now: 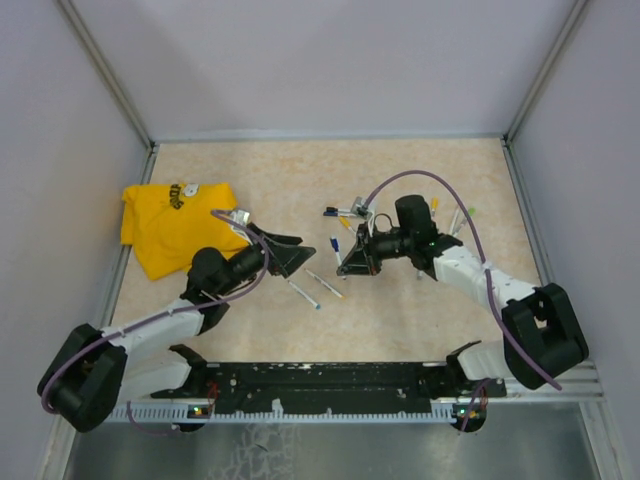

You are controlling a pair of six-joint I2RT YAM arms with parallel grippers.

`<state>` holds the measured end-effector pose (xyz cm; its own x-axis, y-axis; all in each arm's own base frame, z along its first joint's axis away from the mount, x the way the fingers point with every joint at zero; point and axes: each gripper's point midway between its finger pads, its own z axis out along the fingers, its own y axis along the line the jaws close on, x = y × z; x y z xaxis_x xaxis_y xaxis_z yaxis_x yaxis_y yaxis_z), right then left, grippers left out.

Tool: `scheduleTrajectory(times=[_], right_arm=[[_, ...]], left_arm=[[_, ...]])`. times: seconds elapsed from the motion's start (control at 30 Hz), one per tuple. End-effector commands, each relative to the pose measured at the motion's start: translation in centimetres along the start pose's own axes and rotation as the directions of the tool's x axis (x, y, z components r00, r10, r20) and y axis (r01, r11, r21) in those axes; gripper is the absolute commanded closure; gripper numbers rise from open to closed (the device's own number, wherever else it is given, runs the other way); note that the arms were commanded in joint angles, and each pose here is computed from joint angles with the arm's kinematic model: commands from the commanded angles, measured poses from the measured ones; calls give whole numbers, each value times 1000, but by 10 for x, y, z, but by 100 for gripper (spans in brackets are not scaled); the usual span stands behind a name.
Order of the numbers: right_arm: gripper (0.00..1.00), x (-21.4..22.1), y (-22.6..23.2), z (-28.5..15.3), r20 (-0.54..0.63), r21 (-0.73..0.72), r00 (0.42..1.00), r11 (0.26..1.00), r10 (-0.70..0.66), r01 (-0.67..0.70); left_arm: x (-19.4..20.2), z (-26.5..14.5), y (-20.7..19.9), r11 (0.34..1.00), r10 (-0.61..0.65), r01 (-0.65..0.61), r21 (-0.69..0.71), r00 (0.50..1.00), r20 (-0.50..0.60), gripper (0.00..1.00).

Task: Open the pen caps
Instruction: Open the pen cap from the pen.

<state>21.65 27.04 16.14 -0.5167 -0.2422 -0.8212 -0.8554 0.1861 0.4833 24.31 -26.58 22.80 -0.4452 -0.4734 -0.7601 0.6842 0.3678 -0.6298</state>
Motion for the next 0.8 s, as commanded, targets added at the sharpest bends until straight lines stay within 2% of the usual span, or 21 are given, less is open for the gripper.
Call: scheduleTrajectory(times=[0.0,0.2,0.57,0.77], right_arm=[[100,-21,0,-1,28,-10,997,997,-71,71],[100,-21,1,-1,25,-13,997,997,-74,74],[100,-20,1,-1,23,-18,997,997,-75,76],[100,-21,2,-2,24,-21,997,997,-77,78]], left_arm=[[-1,8,-7,999,45,-46,-26,999,-16,7],[4,17,-23,997,11,-8,73,999,-32,5],[12,52,-23,997,-28,34,67,995,-94,9],[26,62,-22,995,-55,66,79,989,-134,35]])
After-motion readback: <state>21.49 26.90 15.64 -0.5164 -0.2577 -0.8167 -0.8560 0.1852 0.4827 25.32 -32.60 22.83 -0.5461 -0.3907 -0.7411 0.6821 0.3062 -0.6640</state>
